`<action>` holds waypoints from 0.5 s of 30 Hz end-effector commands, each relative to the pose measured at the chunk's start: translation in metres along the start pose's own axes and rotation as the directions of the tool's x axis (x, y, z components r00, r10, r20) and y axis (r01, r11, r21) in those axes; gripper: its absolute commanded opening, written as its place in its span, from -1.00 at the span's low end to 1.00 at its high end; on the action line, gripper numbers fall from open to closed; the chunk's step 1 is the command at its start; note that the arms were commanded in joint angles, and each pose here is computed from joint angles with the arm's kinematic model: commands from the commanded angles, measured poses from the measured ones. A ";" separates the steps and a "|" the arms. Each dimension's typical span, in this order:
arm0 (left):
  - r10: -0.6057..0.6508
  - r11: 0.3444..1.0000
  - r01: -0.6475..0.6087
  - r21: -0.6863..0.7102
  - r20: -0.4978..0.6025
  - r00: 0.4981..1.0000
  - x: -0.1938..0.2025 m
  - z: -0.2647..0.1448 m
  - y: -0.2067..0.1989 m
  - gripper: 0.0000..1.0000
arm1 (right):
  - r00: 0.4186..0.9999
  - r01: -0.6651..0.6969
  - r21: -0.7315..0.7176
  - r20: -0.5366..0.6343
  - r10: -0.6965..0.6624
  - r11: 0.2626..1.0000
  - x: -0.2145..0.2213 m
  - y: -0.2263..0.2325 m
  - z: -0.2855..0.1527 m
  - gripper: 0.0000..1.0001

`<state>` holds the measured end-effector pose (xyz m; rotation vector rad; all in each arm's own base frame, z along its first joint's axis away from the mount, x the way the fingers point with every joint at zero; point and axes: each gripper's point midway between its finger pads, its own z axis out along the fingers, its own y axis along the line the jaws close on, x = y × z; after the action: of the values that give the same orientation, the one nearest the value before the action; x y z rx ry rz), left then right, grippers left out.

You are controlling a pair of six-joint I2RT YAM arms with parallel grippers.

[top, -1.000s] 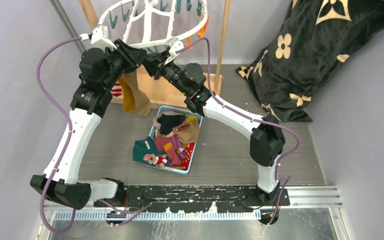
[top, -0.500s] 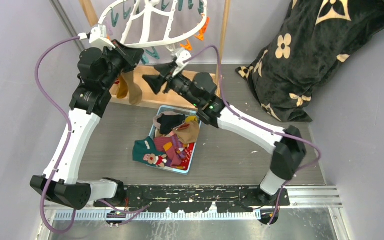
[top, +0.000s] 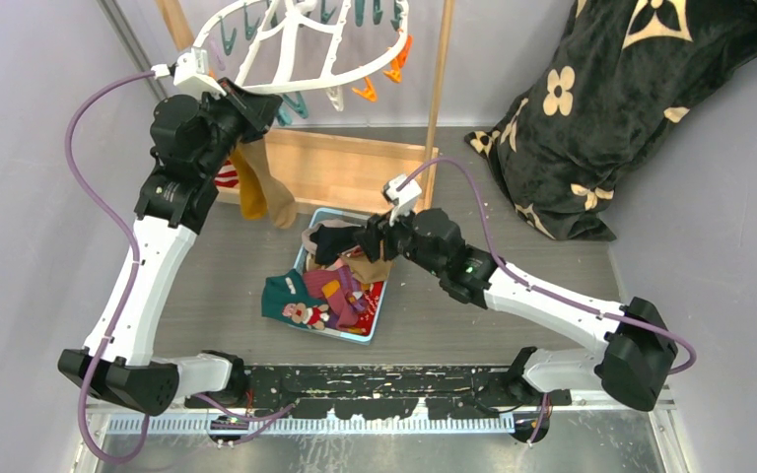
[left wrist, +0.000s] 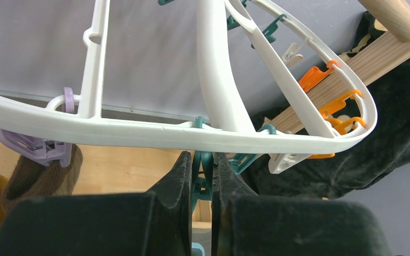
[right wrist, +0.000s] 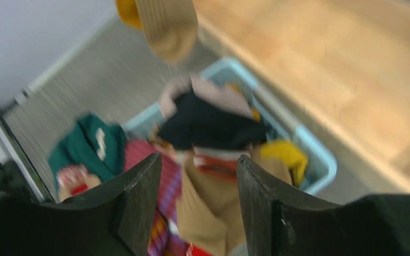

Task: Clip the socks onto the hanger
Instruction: Adjust the sock in the bin.

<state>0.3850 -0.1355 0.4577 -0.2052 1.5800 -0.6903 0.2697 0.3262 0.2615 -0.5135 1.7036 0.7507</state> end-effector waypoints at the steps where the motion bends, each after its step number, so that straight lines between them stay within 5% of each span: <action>1: 0.031 0.998 -0.036 0.055 0.096 0.995 -0.031 -0.014 -0.018 -1.00 | 0.991 -0.062 0.039 -0.115 0.066 0.997 0.048 -0.008 -0.010 0.17; 11: 0.034 0.998 -0.039 0.056 0.093 0.995 -0.030 -0.014 -0.018 -1.00 | 0.965 -0.060 -0.116 -0.262 0.027 0.991 0.090 0.024 0.004 0.22; 15: 0.034 0.998 -0.039 0.055 0.093 0.995 -0.030 -0.014 -0.018 -1.00 | 0.953 -0.039 -0.093 -0.302 0.009 0.995 0.098 0.020 0.015 -0.02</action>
<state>0.3834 -0.1343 0.4594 -0.1888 1.5747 -0.6763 0.2317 0.3361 0.1420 -0.6953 2.0290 0.7703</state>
